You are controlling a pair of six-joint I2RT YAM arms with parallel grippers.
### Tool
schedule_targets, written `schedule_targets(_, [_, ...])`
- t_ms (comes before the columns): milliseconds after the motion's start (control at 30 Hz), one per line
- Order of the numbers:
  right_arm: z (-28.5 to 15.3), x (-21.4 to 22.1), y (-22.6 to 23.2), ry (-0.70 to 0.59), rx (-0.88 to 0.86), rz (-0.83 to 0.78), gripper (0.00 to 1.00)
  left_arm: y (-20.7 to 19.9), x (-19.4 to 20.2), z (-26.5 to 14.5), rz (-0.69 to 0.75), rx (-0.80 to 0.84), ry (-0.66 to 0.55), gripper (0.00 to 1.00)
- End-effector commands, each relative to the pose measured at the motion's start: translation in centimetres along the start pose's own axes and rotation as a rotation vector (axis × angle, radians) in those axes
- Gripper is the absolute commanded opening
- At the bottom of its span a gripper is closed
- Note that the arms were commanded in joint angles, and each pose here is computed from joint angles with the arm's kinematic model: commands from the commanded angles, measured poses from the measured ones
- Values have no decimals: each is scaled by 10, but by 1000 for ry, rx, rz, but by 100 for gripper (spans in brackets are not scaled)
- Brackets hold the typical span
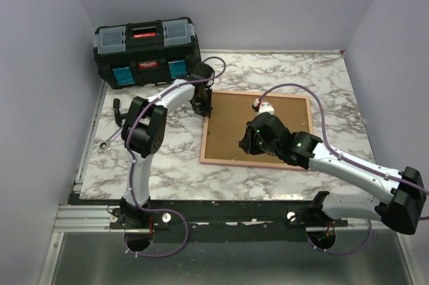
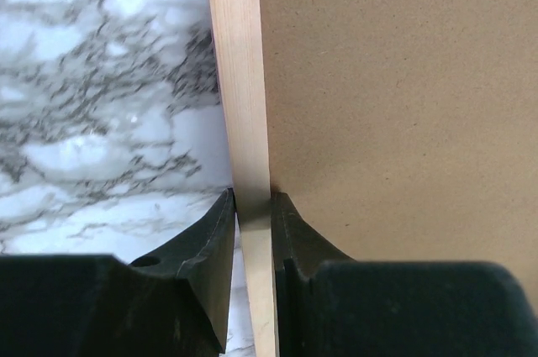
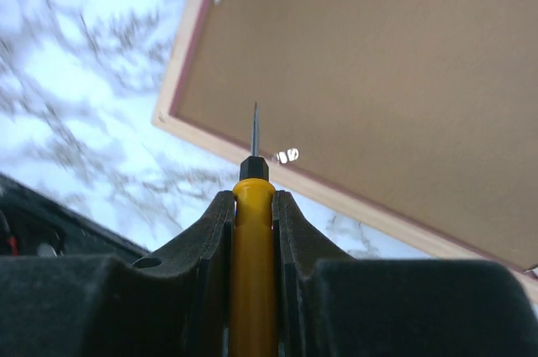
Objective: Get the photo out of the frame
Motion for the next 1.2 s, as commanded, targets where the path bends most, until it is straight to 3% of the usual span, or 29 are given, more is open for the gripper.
schedule_targets(0, [-32, -54, -14, -251, 130, 65, 1, -5, -39, -5, 91, -4, -69, 0])
schedule_targets(100, [-46, -68, -21, -308, 178, 81, 1, -14, -57, -1, 113, 33, -71, 0])
schedule_targets(267, [-57, -77, -21, -327, 191, 86, 1, -23, -78, -9, 122, 63, -145, 51])
schedule_targets(433, [-70, -77, -25, -347, 191, 163, 1, -24, -85, -57, 93, 63, -187, 76])
schedule_targets(567, [-82, -78, -36, -388, 213, 188, 1, -35, -62, -97, -8, 123, -230, 80])
schedule_targets(700, [-98, -85, -39, -421, 214, 211, 1, -45, -23, -111, -209, 212, -252, 83])
schedule_targets(933, [-119, -86, -44, -454, 172, 213, 1, -76, 37, -93, -542, 353, -203, 83])
schedule_targets(1167, [-133, -81, -56, -473, 170, 191, 1, -110, 78, -81, -701, 277, -137, 83])
Point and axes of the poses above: each gripper's point midway between its finger pads, its own z axis out along the fingers, its own y axis along the line the jaws close on, x = y × z, the point moved 2 cm from there along -z, back along the fingers, and after that the axes turned 12 degrees about z, right-handed, at the moved point
